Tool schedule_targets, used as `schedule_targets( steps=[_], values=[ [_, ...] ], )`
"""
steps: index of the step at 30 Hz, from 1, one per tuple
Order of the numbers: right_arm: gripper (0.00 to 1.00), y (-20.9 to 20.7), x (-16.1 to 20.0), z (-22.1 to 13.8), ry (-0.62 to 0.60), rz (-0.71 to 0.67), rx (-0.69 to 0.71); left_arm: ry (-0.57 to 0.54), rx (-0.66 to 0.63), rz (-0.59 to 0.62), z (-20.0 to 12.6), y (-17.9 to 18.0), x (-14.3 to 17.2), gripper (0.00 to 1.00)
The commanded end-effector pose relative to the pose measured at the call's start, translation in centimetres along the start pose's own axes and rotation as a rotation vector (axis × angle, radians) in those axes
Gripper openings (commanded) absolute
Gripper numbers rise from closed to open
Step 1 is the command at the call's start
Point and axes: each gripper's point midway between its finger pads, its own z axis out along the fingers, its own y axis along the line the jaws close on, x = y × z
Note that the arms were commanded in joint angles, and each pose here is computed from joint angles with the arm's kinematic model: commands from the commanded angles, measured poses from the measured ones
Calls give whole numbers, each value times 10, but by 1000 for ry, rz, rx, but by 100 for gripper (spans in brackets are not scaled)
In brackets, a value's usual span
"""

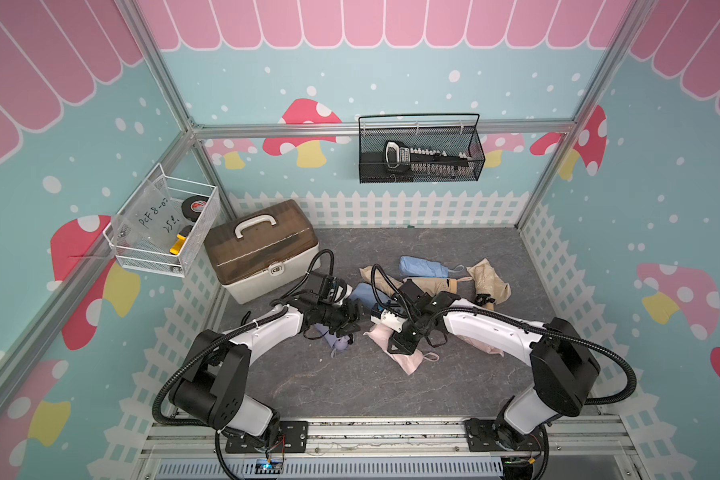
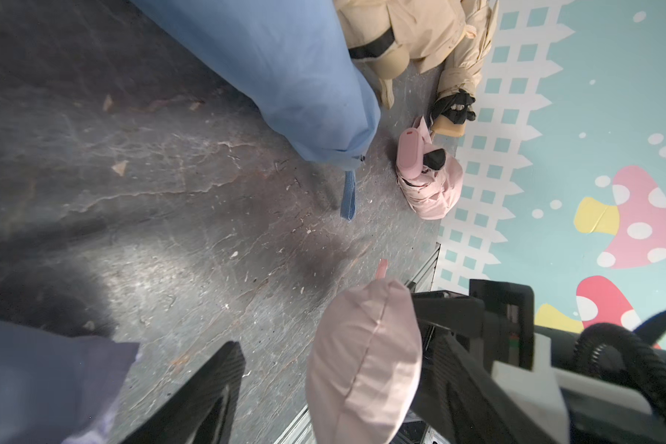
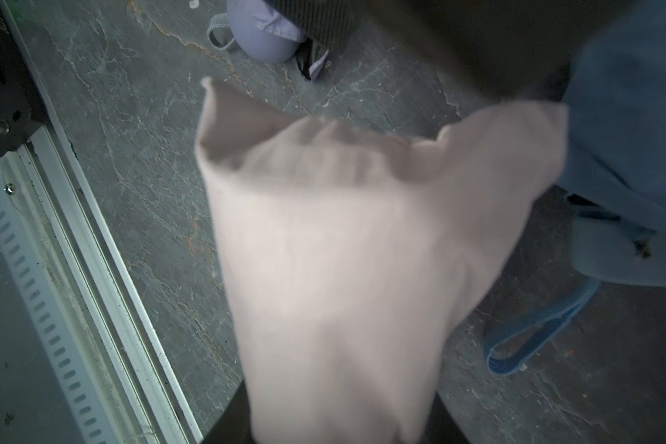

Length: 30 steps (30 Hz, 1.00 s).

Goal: Take umbrellas out of sleeves
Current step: Place the umbrella at the center of the board.

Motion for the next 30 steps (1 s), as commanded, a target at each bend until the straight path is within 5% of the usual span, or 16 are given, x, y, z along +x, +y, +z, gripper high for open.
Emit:
schedule_targets(
  steps=[1,7,12,20,30],
  values=[
    [27,5,-29,-13,-79,-68,-7,50,38,40,9,-9,8,76],
    [27,6,-34,-18,-89,-82,2,112,73,61,18,-21,19,71],
    [27,5,-44,-24,-110,-98,9,128,84,59,25,-26,19,55],
    [27,3,-38,-14,-70,-99,1,97,117,43,22,-35,9,67],
    [27,-10,-10,26,57,-90,35,-98,-284,-59,-23,52,-10,67]
  ],
)
